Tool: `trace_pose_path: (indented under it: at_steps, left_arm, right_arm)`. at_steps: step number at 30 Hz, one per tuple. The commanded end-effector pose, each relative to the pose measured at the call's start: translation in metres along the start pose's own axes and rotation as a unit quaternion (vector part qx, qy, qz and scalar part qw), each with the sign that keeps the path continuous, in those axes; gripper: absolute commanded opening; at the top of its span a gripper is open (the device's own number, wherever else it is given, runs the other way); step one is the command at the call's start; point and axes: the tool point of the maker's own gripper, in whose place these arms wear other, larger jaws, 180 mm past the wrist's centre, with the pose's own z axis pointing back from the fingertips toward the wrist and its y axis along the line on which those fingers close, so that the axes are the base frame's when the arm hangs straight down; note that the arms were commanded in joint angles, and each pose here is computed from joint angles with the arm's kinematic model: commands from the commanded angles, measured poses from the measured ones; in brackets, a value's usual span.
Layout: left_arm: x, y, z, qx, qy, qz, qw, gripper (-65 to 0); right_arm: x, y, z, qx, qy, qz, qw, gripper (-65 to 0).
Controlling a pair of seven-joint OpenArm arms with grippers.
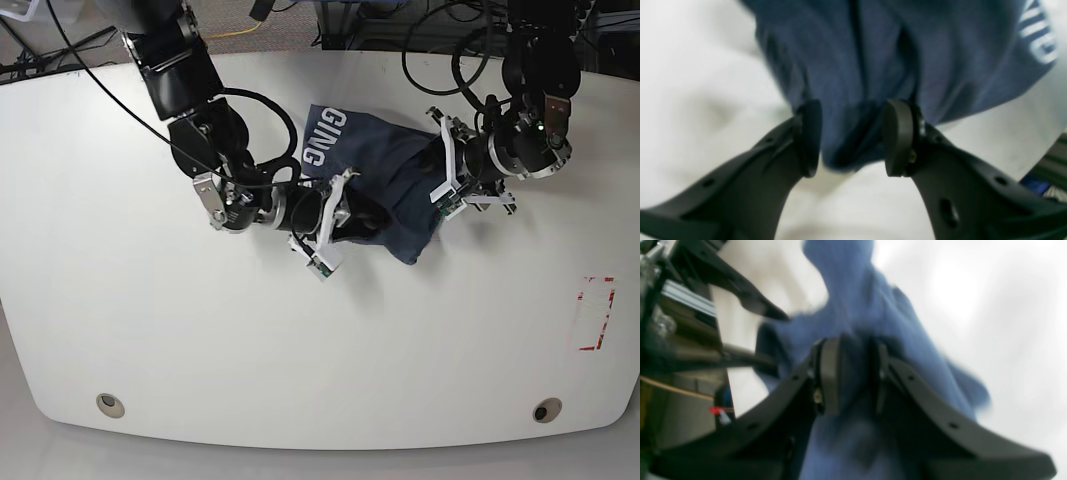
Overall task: Fold the T-shirt properly
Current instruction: 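Grasp the bundle's opposite edges with both grippers, then release the bundle with both grippers and lift them slightly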
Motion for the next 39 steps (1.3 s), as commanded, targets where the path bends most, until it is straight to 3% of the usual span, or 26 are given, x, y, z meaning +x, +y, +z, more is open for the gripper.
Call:
trace_pose_path:
  at_steps: [1, 6, 12, 17, 25, 33, 39]
  left_arm:
    - [0.001, 0.007, 0.002, 0.006, -0.001, -0.003, 1.0, -38.2]
    - [-0.025, 0.024, -0.007, 0.011, 0.043, 0.009, 0.999, -38.2]
    - [-0.031, 0.034, -0.005, 0.017, 0.053, 0.006, 0.998, -38.2]
    - [-0.029, 0.035, -0.004, 0.019, 0.051, 0.005, 0.998, -38.2]
    - [-0.001, 0.04, 0.015, 0.049, 0.013, -0.023, 0.998, -38.2]
    - [0.012, 0.053, 0.028, 0.083, -0.023, 0.01, 0.996, -38.2]
    - [0.008, 0.049, 0.016, 0.067, -0.014, 0.017, 0.998, -38.2]
  right_arm:
    - [0.024, -0.006, -0.009, 0.007, -0.041, -0.01, 0.9991, -52.0]
    - [0.034, -0.024, -0.023, -0.002, -0.057, -0.036, 0.9977, -52.0]
    - [0.044, -0.043, -0.024, -0.019, -0.076, -0.049, 0.9957, -52.0]
    - [0.071, -0.042, -0.021, -0.016, -0.093, -0.027, 0.9951, -52.0]
    - [0.089, -0.028, 0.01, -0.016, -0.068, 0.054, 0.9961, -52.0]
    - [0.05, -0.015, 0.047, -0.036, -0.043, 0.06, 0.9967, -52.0]
    - [0.015, -0.014, 0.042, -0.038, -0.015, 0.029, 0.9987, -52.0]
